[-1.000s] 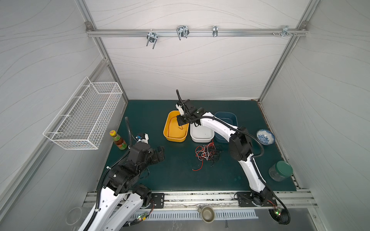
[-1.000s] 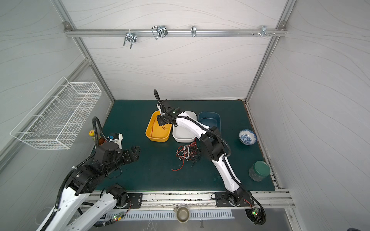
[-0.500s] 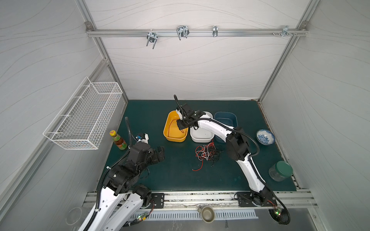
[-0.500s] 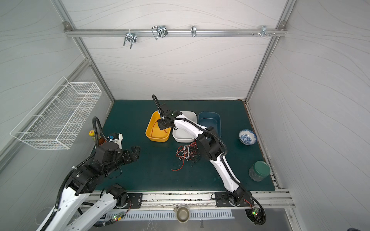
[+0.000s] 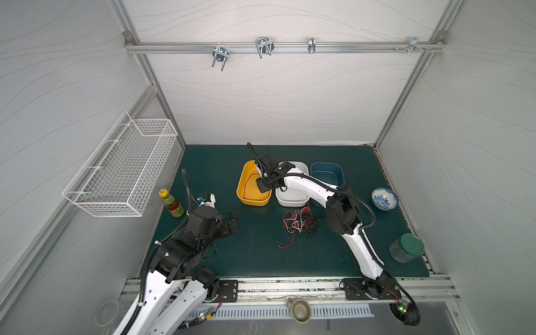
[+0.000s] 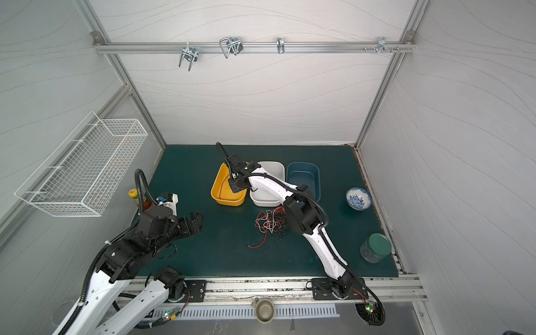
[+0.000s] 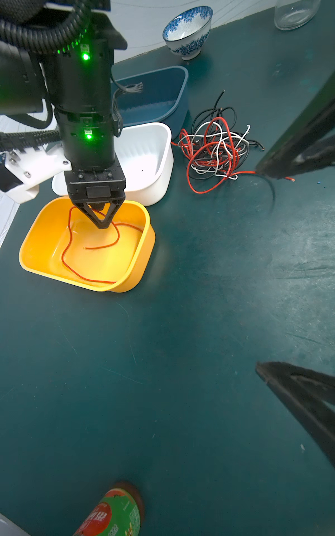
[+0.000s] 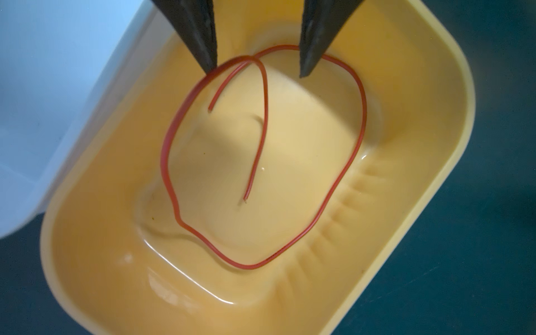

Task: Untangle the cables
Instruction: 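Lower the red wire into the yellow tub and open the right gripper, then withdraw the right gripper from the yellow tub while the left gripper reaches the pile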

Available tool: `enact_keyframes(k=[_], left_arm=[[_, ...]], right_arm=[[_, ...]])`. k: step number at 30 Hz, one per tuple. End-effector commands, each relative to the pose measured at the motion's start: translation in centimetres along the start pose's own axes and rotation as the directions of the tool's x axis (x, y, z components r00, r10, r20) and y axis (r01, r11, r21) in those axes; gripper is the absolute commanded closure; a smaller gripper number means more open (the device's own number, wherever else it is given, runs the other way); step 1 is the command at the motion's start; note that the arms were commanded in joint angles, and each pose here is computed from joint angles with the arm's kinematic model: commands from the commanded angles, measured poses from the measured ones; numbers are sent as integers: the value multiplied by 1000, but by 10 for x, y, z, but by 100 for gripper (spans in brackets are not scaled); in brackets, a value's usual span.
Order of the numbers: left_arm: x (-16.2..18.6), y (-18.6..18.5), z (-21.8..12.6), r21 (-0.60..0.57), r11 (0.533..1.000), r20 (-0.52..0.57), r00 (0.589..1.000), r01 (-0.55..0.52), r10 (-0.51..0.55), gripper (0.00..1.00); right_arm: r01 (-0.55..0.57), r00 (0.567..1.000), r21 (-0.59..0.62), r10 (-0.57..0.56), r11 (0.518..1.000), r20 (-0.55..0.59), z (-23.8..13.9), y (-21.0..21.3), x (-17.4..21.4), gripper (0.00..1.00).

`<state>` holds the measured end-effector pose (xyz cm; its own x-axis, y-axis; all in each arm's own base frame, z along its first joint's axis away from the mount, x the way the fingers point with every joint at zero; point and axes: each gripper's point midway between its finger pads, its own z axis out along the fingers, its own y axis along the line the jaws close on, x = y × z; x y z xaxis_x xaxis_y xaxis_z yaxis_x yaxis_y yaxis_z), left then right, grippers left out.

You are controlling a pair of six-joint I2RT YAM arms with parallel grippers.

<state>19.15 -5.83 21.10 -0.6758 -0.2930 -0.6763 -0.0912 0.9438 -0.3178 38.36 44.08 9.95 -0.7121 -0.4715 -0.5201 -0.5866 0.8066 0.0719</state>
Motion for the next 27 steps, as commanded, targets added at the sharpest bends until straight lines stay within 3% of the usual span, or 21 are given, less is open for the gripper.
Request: enact_keyframes(k=[1,8,15,23,27], left_arm=[[-8,-5,0,20,1000,32,999,0,-1,1],[-8,-5,1,18,1000,30,1000,-1,0,1],[-8,-6,1,20,1000,27,1000,-2,2,0],[-5,-9,6,30,999,0,1000,-14,14,0],[0,-16,11,52,998,-42,998,-40,42,0]], right_arm=[[33,999,48,-34,998,23,-38,1,-9,46],[42,999,83,-42,996,1,-67,-1,-2,40],[63,994,43,-67,997,84,-126,11,6,32],[18,991,-13,-16,1000,129,-182,6,59,22],[-11,987,-4,12,1000,163,-208,-12,92,13]])
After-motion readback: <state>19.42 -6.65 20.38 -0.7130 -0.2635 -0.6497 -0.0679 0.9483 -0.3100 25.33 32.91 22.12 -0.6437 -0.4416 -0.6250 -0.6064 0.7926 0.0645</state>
